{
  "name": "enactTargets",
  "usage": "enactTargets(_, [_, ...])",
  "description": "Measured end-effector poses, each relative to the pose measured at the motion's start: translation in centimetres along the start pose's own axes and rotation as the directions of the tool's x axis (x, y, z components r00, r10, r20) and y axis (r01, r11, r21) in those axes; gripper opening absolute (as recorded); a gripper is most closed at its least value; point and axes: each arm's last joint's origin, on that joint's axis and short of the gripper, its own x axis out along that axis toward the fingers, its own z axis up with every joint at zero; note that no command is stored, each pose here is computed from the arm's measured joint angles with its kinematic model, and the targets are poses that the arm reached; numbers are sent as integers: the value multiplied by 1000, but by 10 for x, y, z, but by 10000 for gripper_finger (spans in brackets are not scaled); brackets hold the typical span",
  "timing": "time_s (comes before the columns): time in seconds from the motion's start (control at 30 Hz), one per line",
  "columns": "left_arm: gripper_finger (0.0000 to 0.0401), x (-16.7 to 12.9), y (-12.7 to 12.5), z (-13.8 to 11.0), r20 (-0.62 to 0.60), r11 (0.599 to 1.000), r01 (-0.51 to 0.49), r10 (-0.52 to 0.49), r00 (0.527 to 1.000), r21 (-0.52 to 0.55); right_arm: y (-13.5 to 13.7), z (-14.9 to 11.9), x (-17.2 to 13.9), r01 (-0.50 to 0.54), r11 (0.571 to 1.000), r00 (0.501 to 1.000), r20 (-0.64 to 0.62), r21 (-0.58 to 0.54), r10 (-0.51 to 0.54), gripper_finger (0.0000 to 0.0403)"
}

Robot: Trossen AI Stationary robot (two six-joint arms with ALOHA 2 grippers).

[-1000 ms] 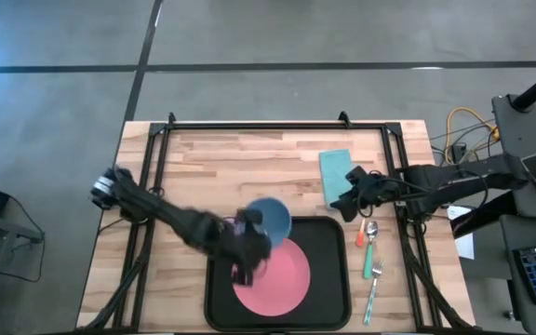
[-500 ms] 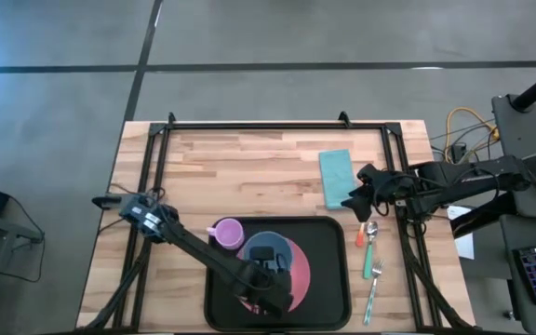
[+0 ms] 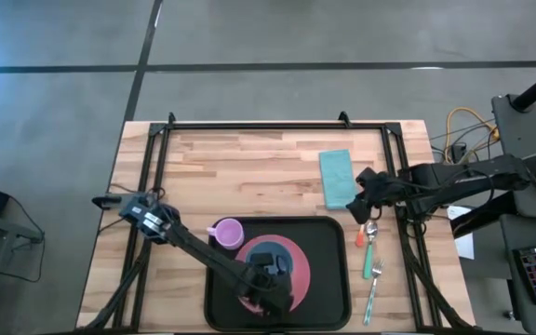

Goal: Set up tray
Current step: Put the blue bowl on the pink plate, then put the light blue napkin on the black serving tray

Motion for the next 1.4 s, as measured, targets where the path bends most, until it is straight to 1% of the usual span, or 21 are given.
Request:
enactTargets(0.07, [20, -7, 4, 1, 3, 1000, -4, 4, 1000, -11, 1, 0, 3, 14, 1000, 1000, -9, 3, -14, 224])
enactTargets(0.23, [48, -30, 6, 3, 36, 1000, 21, -21, 999, -15, 3, 0, 9, 41, 999, 999, -26, 23, -41, 224])
enactTargets(0.43, [65, -27, 7, 0, 19, 1000, 17, -17, 1000, -12, 4, 0, 14, 74, 997, 997, -31, -2, -74, 224])
enactTargets(0.5, [66, -32, 4, -1, 25, 999, 32, -31, 999, -26, 4, 0, 14, 79, 997, 996, -31, -5, -79, 224])
enactTargets(0.57, [66, -47, -2, -1, 53, 997, 65, -63, 997, -36, 3, 0, 14, 83, 997, 996, -21, -6, -83, 224])
enactTargets(0.67, [67, -79, -5, 0, 106, 991, 120, -112, 988, -65, 3, 1, 13, 89, 996, 996, 1, -12, -89, 224])
enactTargets(0.73, [67, -94, 1, -3, 96, 991, 110, -102, 990, -80, 4, 2, 12, 87, 996, 996, 3, -4, -87, 224])
enactTargets(0.83, [67, -104, 15, -6, 76, 996, 43, -37, 996, -73, 6, 3, 11, 77, 997, 997, 9, 3, -77, 224])
enactTargets(0.9, [67, -111, 27, -10, 68, 997, -37, 42, 997, -69, 6, 3, 11, 75, 997, 997, 11, 4, -75, 224])
enactTargets(1.0, [67, -128, 52, -10, 93, 986, -130, 139, 986, -101, 6, 5, 11, 79, 997, 996, 43, 7, -79, 224])
enactTargets(1.1, [67, -135, 74, -7, 98, 976, -167, 182, 978, -139, 10, 7, 11, 46, 999, 997, 67, 14, -46, 224])
enactTargets(1.23, [67, -145, 105, -7, 94, 970, -197, 211, 973, -144, 16, 12, 11, -20, 999, 994, 110, 29, 16, 224])
enactTargets(1.3, [67, -153, 126, -10, 93, 964, -210, 227, 969, -166, 19, 16, 12, -41, 996, 986, 162, 74, 29, 224])
enactTargets(1.33, [67, -155, 137, -13, 92, 958, -218, 237, 967, -184, 18, 19, 13, -33, 992, 984, 180, 123, 11, 224])
enactTargets(1.4, [67, -156, 160, -18, 92, 949, -227, 252, 963, -217, 12, 24, 20, 24, 976, 984, 168, 218, -62, 224])
